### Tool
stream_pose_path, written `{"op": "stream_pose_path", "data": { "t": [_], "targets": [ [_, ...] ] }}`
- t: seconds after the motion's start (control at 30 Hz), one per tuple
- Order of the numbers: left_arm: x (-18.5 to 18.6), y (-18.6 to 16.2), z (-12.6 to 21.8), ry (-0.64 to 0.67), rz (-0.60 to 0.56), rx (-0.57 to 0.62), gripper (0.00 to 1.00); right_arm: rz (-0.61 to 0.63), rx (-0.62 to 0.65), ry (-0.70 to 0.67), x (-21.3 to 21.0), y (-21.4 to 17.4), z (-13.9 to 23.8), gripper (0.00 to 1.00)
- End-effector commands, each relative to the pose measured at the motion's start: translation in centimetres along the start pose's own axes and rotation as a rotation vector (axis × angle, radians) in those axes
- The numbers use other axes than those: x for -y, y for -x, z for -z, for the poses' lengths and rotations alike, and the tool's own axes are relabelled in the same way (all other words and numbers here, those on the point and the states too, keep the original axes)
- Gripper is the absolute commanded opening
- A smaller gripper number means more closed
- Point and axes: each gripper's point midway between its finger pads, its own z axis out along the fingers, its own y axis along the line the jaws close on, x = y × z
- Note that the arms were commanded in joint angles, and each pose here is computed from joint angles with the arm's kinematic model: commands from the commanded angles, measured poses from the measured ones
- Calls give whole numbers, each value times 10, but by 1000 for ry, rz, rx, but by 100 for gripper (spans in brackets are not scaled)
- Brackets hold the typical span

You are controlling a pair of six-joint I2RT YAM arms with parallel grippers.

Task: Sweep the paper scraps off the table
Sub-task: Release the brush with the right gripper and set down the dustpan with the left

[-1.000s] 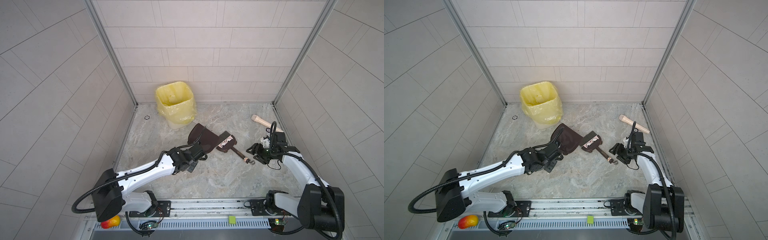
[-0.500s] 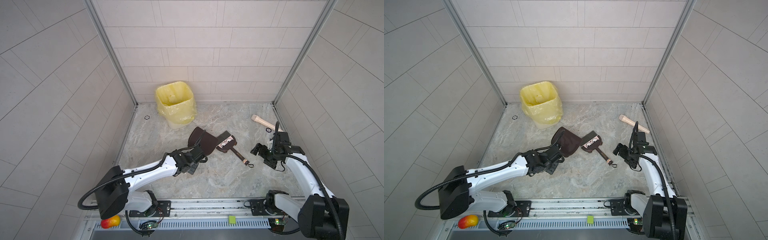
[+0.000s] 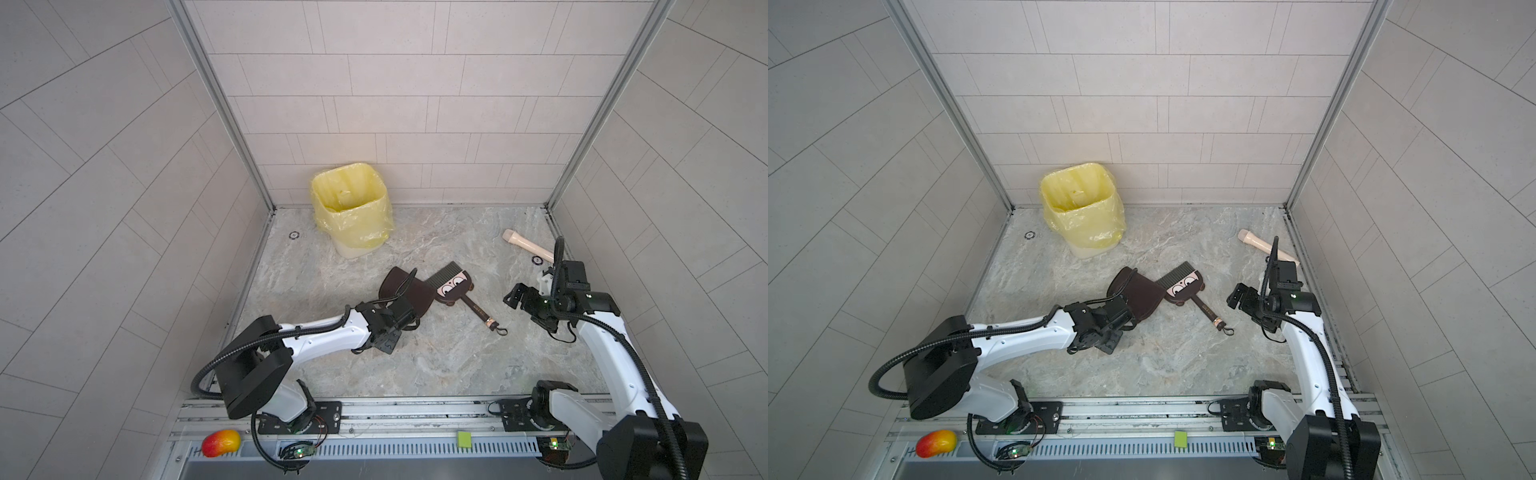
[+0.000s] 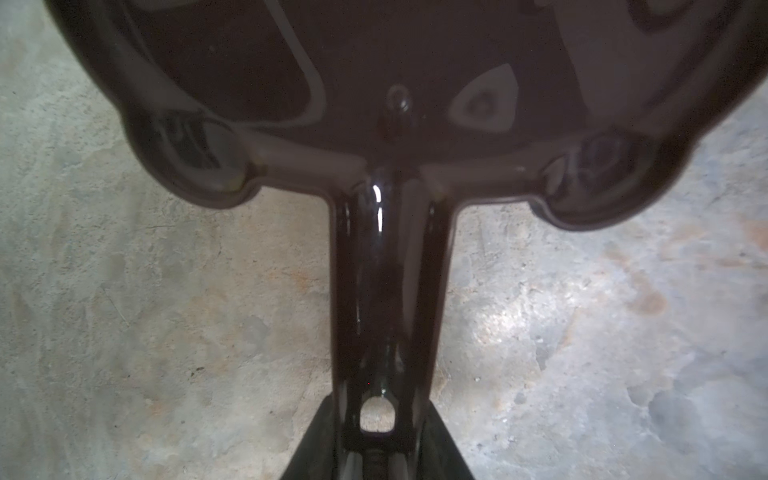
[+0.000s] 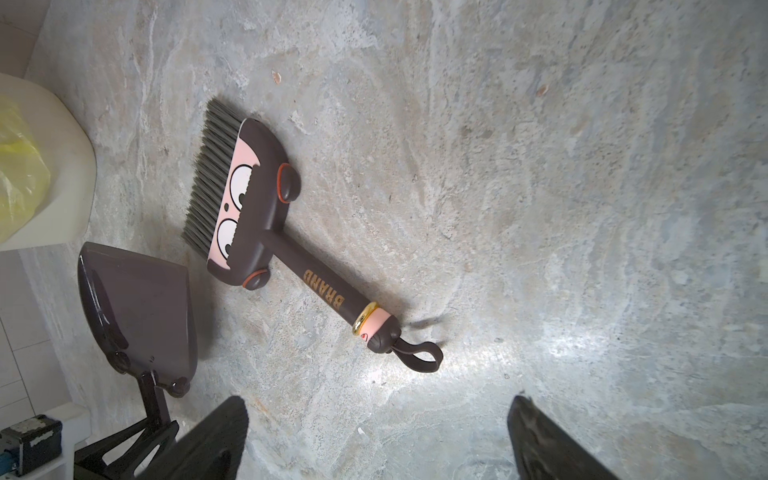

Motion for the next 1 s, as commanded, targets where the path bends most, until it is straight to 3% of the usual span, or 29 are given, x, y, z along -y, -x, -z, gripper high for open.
{"op": "stream_pose_path", "data": {
  "t": [0.0, 0.33, 0.4, 0.53, 0.7, 0.97],
  "targets": [
    [-4, -7, -4, 21, 56, -4, 0, 20, 9, -1, -2, -1, 6, 99],
    [-6, -14, -14, 36, 89, -19, 2, 40, 4, 1, -4, -1, 7, 99],
    [-7, -14, -14, 37, 98, -14, 10, 50, 5, -4, -4, 0, 8, 99],
    [-10, -10, -7, 45, 113, 11, 40, 58, 3, -10, -3, 1, 7, 99],
    [-18, -5, 5, 61, 123, 48, 64, 78, 8, -12, -4, 3, 7, 99],
    [-53, 26, 49, 181, 120, 213, 86, 231, 94, -57, -20, 28, 8, 99]
  ]
}}
